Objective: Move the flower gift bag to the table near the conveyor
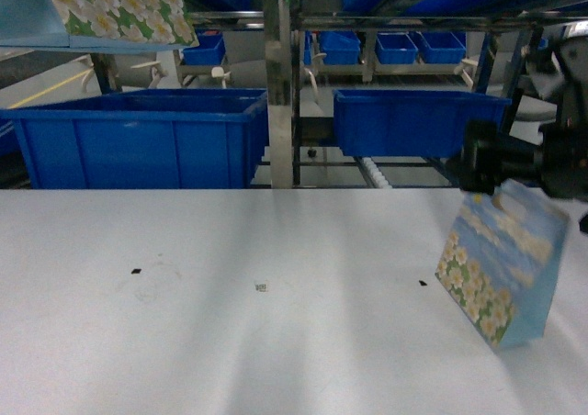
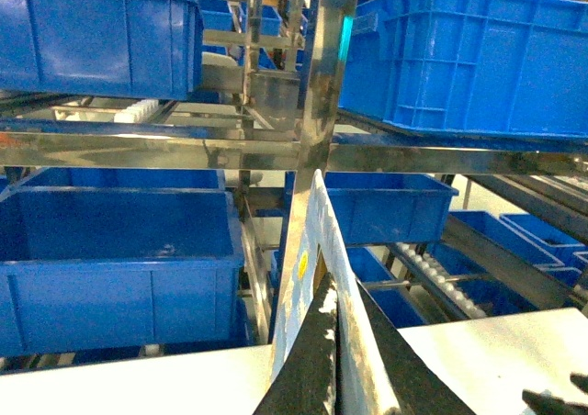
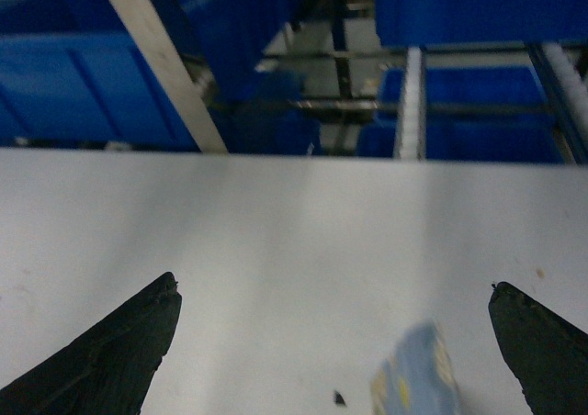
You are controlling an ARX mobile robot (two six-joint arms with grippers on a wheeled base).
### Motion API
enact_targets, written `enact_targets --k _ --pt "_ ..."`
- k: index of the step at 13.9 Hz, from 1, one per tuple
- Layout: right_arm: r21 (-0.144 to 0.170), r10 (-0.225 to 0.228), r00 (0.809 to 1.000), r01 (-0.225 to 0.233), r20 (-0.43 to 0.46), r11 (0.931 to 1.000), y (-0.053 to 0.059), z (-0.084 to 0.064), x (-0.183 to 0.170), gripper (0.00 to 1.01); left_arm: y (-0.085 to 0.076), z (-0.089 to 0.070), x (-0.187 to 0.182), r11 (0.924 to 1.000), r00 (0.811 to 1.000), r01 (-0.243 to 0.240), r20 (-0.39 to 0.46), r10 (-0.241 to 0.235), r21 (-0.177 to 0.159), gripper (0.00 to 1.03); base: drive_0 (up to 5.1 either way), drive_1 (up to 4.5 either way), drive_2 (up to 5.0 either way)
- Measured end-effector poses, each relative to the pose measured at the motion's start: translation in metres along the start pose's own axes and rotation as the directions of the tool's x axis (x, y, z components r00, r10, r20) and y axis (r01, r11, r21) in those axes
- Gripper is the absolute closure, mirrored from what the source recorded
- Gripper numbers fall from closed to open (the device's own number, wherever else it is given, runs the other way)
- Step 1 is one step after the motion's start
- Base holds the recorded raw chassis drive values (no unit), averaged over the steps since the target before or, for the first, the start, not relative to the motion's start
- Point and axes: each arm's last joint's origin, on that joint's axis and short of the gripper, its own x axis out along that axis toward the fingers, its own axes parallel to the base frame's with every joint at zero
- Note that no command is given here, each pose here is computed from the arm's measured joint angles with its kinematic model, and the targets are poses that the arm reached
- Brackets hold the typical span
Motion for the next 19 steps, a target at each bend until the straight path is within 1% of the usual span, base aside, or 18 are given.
enact_targets --k 1,2,3,4,5,6,7,8,9,10,11,13,14,15,16,17,18,19 --pt "0.002 0.039 0.998 -0.040 0.057 0.9992 0.014 0.028 -0.010 0.03 0.000 0.000 0.000 1.0000 1.000 0.001 0.000 -0.001 0.000 1.01 0.0 0.00 0.0" --pt "0.012 0.080 0.993 -0.081 0.089 0.9966 0.028 0.050 -0.021 0.03 0.000 0.000 0.000 1.0000 1.000 0.000 -0.001 0.000 0.000 1.01 0.0 0.00 0.0" --pt "0.028 0.098 0.991 -0.101 0.096 0.9945 0.036 0.062 -0.029 0.03 0.000 0.000 0.000 1.0000 1.000 0.000 0.000 0.000 0.000 1.01 0.0 0.00 0.0" --pt "0.049 0.112 0.990 -0.117 0.090 0.9919 0.040 0.073 -0.035 0.03 0.000 0.000 0.000 1.0000 1.000 0.000 -0.001 0.000 0.000 1.01 0.0 0.00 0.0" --pt "0.051 0.122 0.987 -0.128 0.109 0.9904 0.042 0.082 -0.039 0.03 0.000 0.000 0.000 1.0000 1.000 0.000 -0.001 0.000 0.000 1.01 0.0 0.00 0.0" --pt "0.057 0.126 0.985 -0.133 0.116 0.9895 0.043 0.085 -0.041 0.03 0.000 0.000 0.000 1.0000 1.000 0.001 -0.001 -0.001 0.000 1.01 0.0 0.00 0.0" --pt "0.062 0.129 0.986 -0.136 0.110 0.9887 0.045 0.084 -0.041 0.03 0.026 -0.003 0.013 0.9994 0.998 -0.029 -0.051 0.028 -0.018 1.01 0.0 0.00 0.0" --pt "0.062 0.129 0.985 -0.137 0.111 0.9886 0.045 0.084 -0.041 0.03 0.057 -0.010 0.024 0.9941 0.991 -0.105 -0.082 0.103 -0.025 1.01 0.0 0.00 0.0" --pt "0.063 0.129 0.986 -0.136 0.110 0.9887 0.045 0.084 -0.041 0.03 0.081 -0.019 0.033 0.9846 0.978 -0.173 -0.124 0.168 -0.028 1.01 0.0 0.00 0.0" --pt "0.063 0.129 0.985 -0.137 0.111 0.9886 0.045 0.084 -0.041 0.03 0.090 -0.027 0.045 0.9794 0.969 -0.201 -0.148 0.196 -0.021 1.01 0.0 0.00 0.0" --pt "0.061 0.135 0.985 -0.142 0.109 0.9879 0.046 0.084 -0.040 0.03 0.086 -0.034 0.058 0.9836 0.970 -0.180 -0.163 0.179 0.008 1.01 0.0 0.00 0.0" --pt "0.060 0.136 0.985 -0.143 0.108 0.9879 0.047 0.084 -0.040 0.03 0.085 -0.036 0.061 0.9847 0.970 -0.174 -0.168 0.173 0.012 1.01 0.0 0.00 0.0" --pt "0.060 0.136 0.985 -0.143 0.108 0.9879 0.047 0.084 -0.040 0.03 0.084 -0.040 0.066 0.9858 0.970 -0.167 -0.173 0.168 0.020 1.01 0.0 0.00 0.0" --pt "0.061 0.135 0.985 -0.142 0.109 0.9879 0.046 0.084 -0.040 0.03 0.084 -0.048 0.071 0.9859 0.966 -0.164 -0.199 0.168 0.032 1.01 0.0 0.00 0.0" --pt "0.061 0.135 0.985 -0.142 0.109 0.9880 0.046 0.084 -0.040 0.03 0.086 -0.056 0.075 0.9856 0.958 -0.166 -0.233 0.169 0.034 1.01 0.0 0.00 0.0" --pt "0.061 0.135 0.985 -0.142 0.109 0.9880 0.046 0.084 -0.040 0.03 0.095 -0.067 0.079 0.9808 0.942 -0.192 -0.274 0.194 0.034 1.01 0.0 0.00 0.0" --pt "0.061 0.134 0.985 -0.142 0.108 0.9880 0.046 0.084 -0.040 0.03 0.108 -0.070 0.079 0.9728 0.933 -0.229 -0.279 0.229 0.035 1.01 0.0 0.00 0.0" --pt "0.061 0.135 0.985 -0.142 0.109 0.9879 0.046 0.084 -0.040 0.03 0.113 -0.072 0.079 0.9681 0.927 -0.248 -0.281 0.248 0.037 1.01 0.0 0.00 0.0"
